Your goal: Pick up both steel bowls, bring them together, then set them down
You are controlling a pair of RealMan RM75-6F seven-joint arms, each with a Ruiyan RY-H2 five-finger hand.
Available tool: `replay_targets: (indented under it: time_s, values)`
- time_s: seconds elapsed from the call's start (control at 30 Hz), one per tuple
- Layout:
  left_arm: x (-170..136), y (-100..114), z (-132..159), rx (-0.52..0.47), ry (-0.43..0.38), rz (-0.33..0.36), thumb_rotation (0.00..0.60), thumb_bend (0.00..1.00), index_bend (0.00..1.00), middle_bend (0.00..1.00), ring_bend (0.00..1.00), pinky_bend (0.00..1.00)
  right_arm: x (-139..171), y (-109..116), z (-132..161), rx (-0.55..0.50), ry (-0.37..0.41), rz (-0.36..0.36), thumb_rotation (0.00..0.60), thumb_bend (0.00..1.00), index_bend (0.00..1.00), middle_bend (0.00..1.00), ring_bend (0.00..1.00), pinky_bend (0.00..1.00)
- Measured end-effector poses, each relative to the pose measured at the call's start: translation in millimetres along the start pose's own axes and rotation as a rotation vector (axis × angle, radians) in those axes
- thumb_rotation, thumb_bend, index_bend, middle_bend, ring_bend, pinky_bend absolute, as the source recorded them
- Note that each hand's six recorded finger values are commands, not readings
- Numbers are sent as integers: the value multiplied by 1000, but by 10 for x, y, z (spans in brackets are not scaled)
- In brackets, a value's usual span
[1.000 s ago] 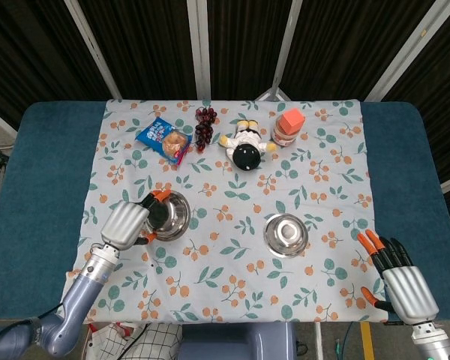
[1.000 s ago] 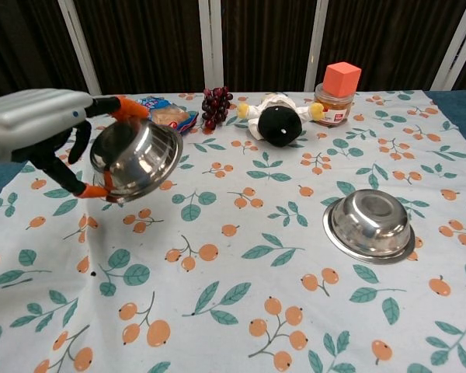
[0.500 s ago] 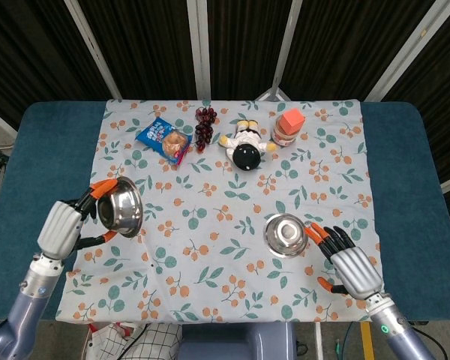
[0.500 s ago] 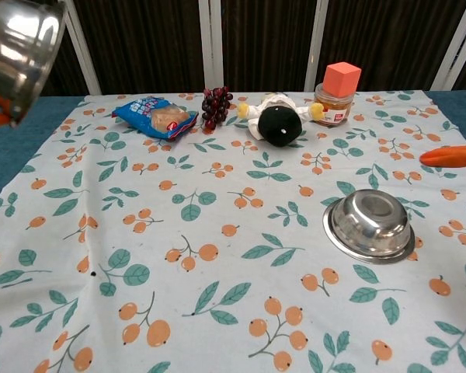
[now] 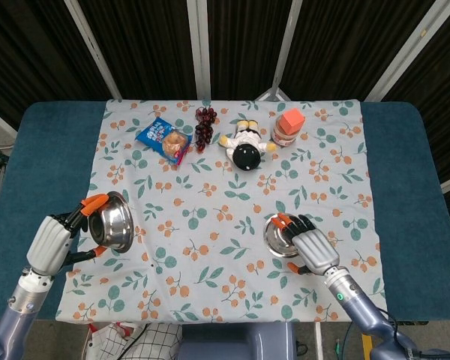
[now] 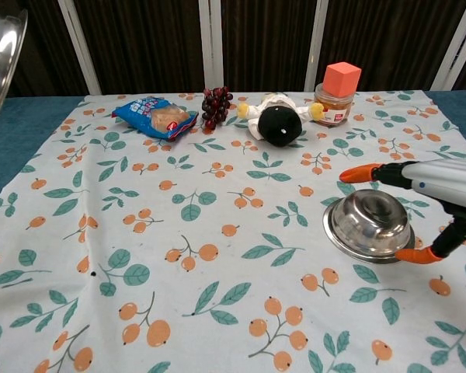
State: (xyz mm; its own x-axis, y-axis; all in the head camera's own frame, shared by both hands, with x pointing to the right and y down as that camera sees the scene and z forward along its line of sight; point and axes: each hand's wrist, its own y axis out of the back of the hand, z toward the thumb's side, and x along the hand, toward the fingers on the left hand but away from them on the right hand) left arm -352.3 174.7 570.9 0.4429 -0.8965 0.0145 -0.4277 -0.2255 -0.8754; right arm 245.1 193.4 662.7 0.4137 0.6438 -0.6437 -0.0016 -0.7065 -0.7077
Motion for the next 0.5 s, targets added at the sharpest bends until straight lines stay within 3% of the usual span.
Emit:
replay_targets:
  time_s: [0.4, 0.5]
  values:
    - [43, -78, -70, 45, 8, -23, 600, 610, 531, 683, 631, 789, -363, -85, 63, 65, -7, 54, 600, 322, 0, 0, 0, 36]
    - [46, -101, -93, 49, 14, -31, 600, 616, 531, 683, 632, 789, -401, -72, 40, 74, -15, 60, 600, 322, 0, 0, 0, 78]
